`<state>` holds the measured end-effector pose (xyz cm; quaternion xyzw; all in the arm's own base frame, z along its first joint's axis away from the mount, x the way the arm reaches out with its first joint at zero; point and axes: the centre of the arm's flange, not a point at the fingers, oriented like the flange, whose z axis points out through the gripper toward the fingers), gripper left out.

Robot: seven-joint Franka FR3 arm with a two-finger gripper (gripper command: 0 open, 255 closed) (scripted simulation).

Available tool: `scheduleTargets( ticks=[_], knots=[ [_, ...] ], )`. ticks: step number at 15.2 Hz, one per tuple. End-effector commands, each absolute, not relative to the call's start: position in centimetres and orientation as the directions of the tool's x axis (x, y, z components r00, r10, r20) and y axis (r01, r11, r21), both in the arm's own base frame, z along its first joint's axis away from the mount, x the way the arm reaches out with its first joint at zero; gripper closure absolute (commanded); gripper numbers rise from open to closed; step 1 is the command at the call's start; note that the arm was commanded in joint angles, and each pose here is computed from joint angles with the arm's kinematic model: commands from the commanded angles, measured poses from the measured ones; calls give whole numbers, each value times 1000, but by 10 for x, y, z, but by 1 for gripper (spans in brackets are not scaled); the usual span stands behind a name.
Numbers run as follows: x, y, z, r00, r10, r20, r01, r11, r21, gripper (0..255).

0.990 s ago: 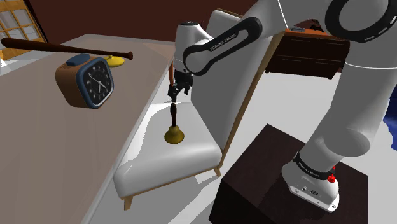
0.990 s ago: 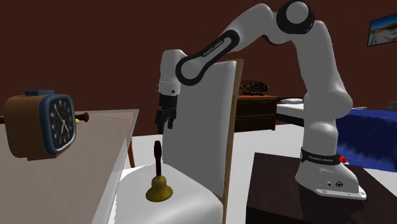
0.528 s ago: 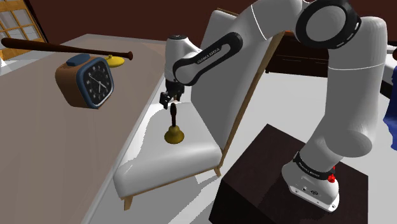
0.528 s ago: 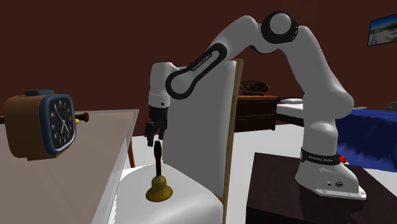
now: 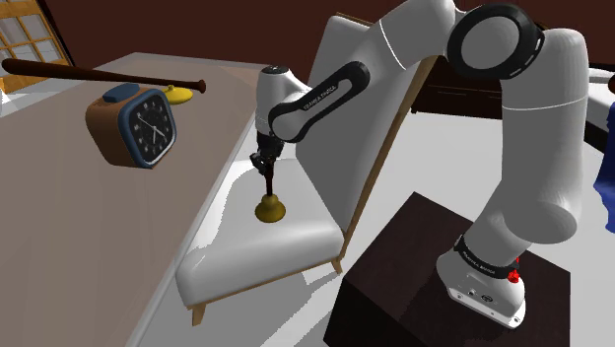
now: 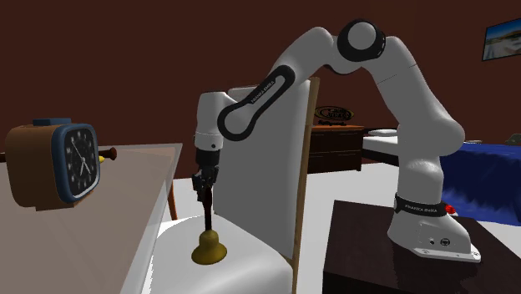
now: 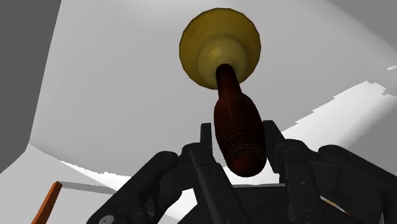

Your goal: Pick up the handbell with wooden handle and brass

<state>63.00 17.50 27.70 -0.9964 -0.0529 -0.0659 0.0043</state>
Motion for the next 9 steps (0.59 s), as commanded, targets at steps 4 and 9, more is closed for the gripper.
scheduleTargets(
  ticks=[4, 9],
  knots=[
    [630, 175, 277, 986, 105, 132, 106, -994, -2, 255],
    [630, 175, 282, 986, 105, 132, 106, -994, -2, 255]
  ],
)
